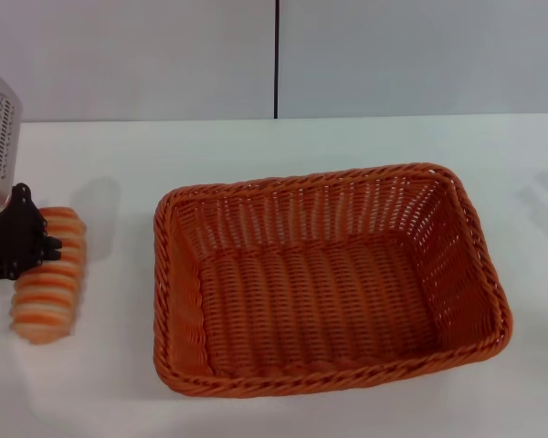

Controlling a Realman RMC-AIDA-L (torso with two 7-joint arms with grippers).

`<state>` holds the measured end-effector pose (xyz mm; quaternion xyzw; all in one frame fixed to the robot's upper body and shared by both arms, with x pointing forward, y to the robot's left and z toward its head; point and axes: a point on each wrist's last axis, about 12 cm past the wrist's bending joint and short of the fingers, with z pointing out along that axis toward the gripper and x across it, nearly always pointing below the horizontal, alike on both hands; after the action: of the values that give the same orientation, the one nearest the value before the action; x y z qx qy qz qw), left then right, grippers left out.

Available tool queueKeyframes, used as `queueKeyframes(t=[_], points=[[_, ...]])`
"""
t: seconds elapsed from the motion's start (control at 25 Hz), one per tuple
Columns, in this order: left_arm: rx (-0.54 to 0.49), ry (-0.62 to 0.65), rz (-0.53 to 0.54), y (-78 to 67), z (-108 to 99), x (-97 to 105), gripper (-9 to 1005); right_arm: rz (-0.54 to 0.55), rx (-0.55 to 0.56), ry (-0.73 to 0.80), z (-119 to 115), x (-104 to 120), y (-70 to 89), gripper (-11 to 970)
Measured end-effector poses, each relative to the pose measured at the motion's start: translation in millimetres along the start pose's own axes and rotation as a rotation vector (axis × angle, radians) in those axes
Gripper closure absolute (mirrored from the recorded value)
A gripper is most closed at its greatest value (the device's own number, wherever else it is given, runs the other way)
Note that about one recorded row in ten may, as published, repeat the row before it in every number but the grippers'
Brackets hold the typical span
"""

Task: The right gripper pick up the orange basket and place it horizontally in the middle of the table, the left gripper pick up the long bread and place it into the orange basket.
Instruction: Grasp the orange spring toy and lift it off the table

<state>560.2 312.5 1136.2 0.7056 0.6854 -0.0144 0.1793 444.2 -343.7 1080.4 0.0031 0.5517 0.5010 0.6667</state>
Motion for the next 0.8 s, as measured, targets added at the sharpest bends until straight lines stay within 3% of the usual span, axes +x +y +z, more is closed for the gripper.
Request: queueKeyframes(t=[0.44,0.8], points=[[-0.006,0.009,-0.007,0.7,3.5,-0.1,981,0.005,0.004,-0.001,-1.1,1.0,0.1,294],[-0.028,0.015,-0.011,4.1,-2.7,-1.0,982,0.004,0.010,-0.003,-2.2,3.0,-0.1,293]])
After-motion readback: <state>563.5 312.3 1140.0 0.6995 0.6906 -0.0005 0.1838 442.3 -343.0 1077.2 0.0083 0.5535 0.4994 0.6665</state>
